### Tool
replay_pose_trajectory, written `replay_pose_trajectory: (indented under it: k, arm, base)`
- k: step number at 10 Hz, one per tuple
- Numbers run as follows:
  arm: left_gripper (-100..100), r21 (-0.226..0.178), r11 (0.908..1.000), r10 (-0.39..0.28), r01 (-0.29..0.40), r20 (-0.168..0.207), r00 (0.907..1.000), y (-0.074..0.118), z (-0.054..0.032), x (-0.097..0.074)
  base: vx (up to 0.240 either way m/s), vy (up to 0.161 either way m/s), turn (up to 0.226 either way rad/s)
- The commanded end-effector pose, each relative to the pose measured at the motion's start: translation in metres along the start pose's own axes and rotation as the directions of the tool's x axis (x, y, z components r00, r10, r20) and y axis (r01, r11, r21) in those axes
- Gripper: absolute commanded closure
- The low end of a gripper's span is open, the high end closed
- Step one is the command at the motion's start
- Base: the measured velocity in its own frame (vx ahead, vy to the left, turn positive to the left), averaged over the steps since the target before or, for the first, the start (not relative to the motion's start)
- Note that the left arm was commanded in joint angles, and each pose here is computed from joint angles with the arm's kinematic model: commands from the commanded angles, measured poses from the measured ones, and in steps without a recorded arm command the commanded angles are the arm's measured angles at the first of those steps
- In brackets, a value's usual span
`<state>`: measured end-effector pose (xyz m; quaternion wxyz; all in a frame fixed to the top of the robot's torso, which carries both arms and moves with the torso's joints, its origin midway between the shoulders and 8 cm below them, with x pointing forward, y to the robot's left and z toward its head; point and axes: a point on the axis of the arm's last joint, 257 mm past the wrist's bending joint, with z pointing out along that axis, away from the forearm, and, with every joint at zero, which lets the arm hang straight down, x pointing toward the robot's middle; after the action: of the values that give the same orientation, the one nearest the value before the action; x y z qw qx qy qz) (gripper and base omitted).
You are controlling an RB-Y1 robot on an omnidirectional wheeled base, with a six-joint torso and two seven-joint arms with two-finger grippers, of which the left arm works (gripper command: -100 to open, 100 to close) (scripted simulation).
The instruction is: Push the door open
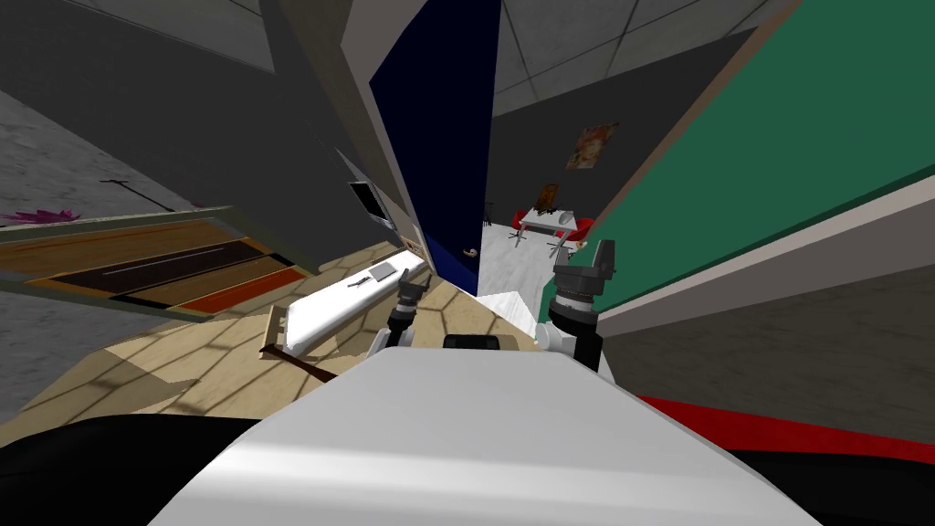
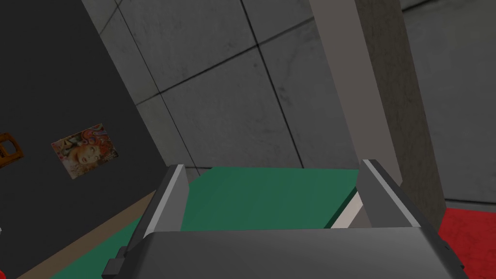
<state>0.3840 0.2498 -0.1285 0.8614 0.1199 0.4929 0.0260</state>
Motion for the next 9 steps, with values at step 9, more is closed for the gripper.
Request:
replay_pose_trajectory:
  k: [9]
  arm:
    - [-100,0.078,0.9569,0.286,-0.280,-0.086,0.9544,-0.011,-0.0252,0.051]
  base:
    - [0.062,0.011,-0.063]
